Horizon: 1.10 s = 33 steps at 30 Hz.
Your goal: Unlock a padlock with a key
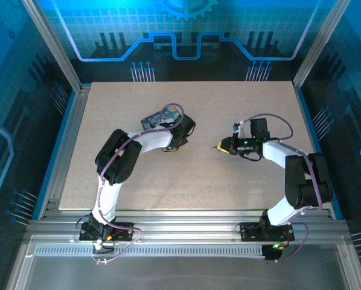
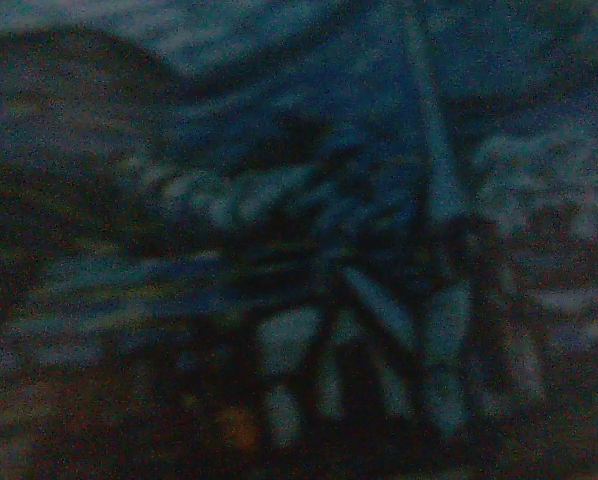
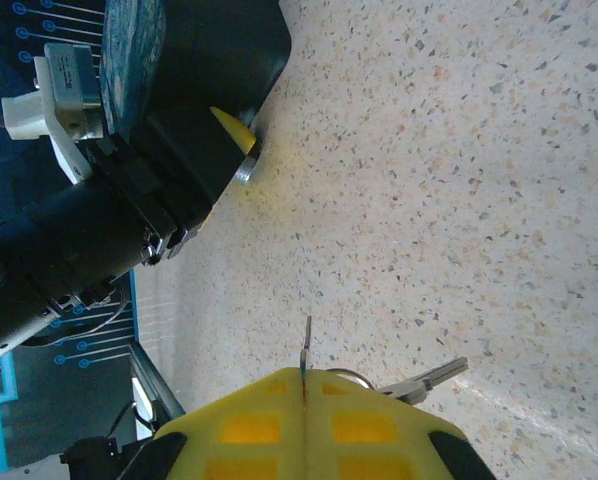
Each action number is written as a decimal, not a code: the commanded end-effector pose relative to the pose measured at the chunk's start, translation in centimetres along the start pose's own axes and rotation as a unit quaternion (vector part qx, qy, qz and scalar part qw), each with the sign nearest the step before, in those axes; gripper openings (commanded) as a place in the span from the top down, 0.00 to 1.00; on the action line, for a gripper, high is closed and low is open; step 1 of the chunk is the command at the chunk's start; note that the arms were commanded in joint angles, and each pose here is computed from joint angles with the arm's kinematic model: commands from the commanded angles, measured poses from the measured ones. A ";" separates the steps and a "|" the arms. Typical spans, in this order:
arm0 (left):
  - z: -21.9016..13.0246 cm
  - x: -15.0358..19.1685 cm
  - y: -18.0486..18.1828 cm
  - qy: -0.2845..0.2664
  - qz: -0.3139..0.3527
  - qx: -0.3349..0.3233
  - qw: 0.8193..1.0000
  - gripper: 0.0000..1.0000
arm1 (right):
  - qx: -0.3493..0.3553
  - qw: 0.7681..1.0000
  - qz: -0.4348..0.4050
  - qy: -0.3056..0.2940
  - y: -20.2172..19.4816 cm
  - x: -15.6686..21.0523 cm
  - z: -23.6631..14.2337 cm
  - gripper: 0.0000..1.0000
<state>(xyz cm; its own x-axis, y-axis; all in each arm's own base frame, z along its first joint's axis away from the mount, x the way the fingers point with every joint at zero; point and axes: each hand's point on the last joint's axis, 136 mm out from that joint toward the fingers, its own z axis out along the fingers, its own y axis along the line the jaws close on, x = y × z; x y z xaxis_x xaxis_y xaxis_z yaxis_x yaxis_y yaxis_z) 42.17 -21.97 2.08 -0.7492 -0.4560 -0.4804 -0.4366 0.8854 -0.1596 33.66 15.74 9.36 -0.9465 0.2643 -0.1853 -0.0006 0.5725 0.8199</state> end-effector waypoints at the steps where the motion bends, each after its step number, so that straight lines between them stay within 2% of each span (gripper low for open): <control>1: -2.1 -1.3 -0.9 -0.004 0.012 0.036 0.999 0.63 | -0.015 1.000 -0.010 0.010 1.1 0.8 0.1 1.00; 8: -3.6 -1.9 -1.3 -0.005 0.028 0.052 0.998 0.66 | -0.016 1.000 -0.012 0.015 1.2 1.2 0.4 1.00; 11: -4.5 -1.5 -2.2 0.024 0.029 0.082 0.996 0.70 | -0.016 1.000 -0.013 0.017 1.3 1.4 0.4 1.00; 13: -5.0 -0.8 -2.7 0.065 0.007 0.110 0.992 0.71 | -0.016 1.000 -0.015 0.017 1.4 1.5 0.4 1.00; 17: -6.3 0.2 -3.8 0.148 -0.082 0.184 0.968 0.71 | -0.057 0.998 -0.021 0.003 2.8 1.0 0.8 1.00; 22: -8.3 0.1 -5.3 0.199 -0.137 0.232 0.942 0.71 | -0.090 0.995 -0.045 -0.016 5.6 0.1 1.4 1.00; 26: -10.0 0.0 -6.8 0.241 -0.190 0.279 0.910 0.71 | -0.114 0.990 -0.084 -0.024 8.6 -0.3 2.0 1.00; 33: -14.0 -1.0 -8.4 0.270 -0.208 0.332 0.879 0.71 | -0.140 0.982 -0.113 -0.057 11.0 -0.9 1.2 1.00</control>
<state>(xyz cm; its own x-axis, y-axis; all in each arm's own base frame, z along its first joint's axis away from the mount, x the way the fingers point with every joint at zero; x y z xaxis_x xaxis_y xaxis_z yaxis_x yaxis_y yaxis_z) 39.84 -28.72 10.79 -0.7783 -0.6144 0.1299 -0.5187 0.5124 -0.6844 34.15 22.44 14.52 -0.9177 0.2225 -0.3290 -0.2112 0.4282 0.8786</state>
